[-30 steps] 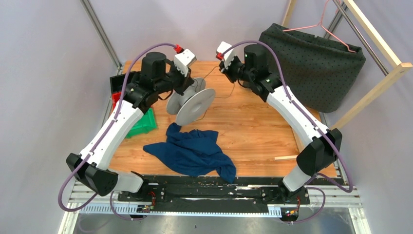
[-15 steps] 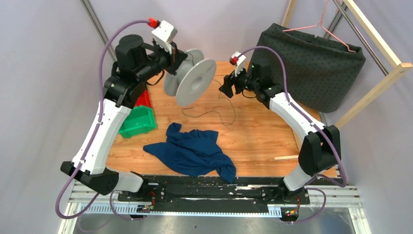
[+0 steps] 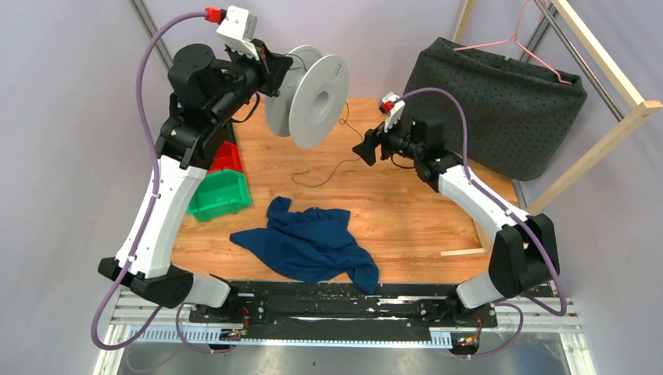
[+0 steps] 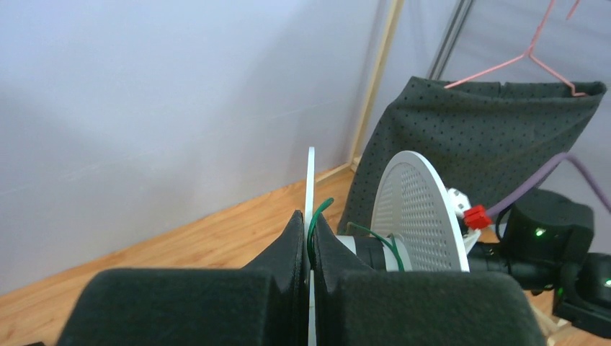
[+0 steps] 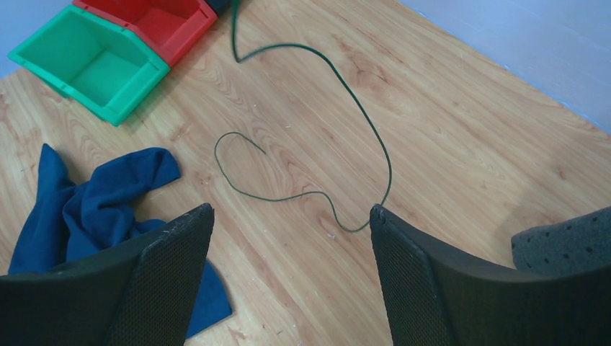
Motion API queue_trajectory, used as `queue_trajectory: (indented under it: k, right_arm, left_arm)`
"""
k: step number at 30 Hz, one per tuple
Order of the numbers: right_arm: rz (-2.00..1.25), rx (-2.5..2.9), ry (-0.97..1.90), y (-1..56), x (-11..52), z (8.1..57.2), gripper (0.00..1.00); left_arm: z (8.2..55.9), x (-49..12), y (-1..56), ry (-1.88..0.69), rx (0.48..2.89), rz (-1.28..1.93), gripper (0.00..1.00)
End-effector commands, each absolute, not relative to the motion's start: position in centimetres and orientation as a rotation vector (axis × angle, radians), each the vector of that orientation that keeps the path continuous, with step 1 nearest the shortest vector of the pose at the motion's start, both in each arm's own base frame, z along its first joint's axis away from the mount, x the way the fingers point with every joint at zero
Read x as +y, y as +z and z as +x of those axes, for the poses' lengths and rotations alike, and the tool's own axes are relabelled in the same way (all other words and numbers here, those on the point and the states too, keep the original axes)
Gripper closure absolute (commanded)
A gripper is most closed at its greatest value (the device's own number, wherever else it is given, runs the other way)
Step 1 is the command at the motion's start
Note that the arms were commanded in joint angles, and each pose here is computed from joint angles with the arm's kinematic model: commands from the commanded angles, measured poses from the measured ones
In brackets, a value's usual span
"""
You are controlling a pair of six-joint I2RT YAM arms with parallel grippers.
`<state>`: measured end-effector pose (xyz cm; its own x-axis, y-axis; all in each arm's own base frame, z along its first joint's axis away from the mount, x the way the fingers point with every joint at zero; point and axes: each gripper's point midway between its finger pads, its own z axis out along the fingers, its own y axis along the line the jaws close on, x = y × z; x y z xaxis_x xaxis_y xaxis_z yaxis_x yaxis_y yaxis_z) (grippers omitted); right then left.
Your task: Wrap the cables
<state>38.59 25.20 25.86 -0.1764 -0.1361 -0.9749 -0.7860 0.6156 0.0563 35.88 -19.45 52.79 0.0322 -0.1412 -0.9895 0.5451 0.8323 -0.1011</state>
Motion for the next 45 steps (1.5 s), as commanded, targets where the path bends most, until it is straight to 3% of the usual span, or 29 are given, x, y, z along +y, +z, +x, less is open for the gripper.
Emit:
queue_trajectory:
  k: [1, 10, 18, 20, 24, 25, 36, 45]
  right_arm:
    - [-0.686, 1.680, 0.653, 24.6, 24.4, 40.5, 0.17]
    - [-0.423, 1.784, 0.596, 19.2, 23.6, 45.1, 0.14]
    - [-0.190, 1.842, 0.729, 15.2, 25.2, 47.5, 0.16]
    - [-0.190, 1.838, 0.751, 14.8, 25.7, 47.9, 0.27]
    - [-0.249, 1.834, 0.794, 15.6, 26.8, 48.2, 0.91]
    - [-0.268, 1.850, 0.811, 15.5, 27.1, 47.9, 0.99]
    - [-0.379, 1.977, 0.811, 15.7, 25.6, 39.2, 0.99]
    - [-1.032, 1.902, 0.749, 21.0, 30.4, 29.6, 0.99]
  left_arm:
    - [34.5, -18.8, 58.5, -0.589, 1.283, 0.285, 1.00]
    - [34.0, -18.4, 60.0, -0.601, 1.248, 0.260, 1.00]
    - [33.5, -17.7, 60.9, -0.598, 1.218, 0.216, 1.00]
    - [33.5, -17.5, 61.1, -0.596, 1.215, 0.203, 1.00]
    - [34.2, -16.9, 60.8, -0.585, 1.224, 0.139, 1.00]
    - [34.5, -16.6, 60.8, -0.579, 1.222, 0.117, 1.00]
    - [40.3, -15.6, 54.7, -0.484, 1.338, -0.087, 1.00]
    - [45.2, -14.4, 49.3, -0.373, 1.407, -0.296, 1.00]
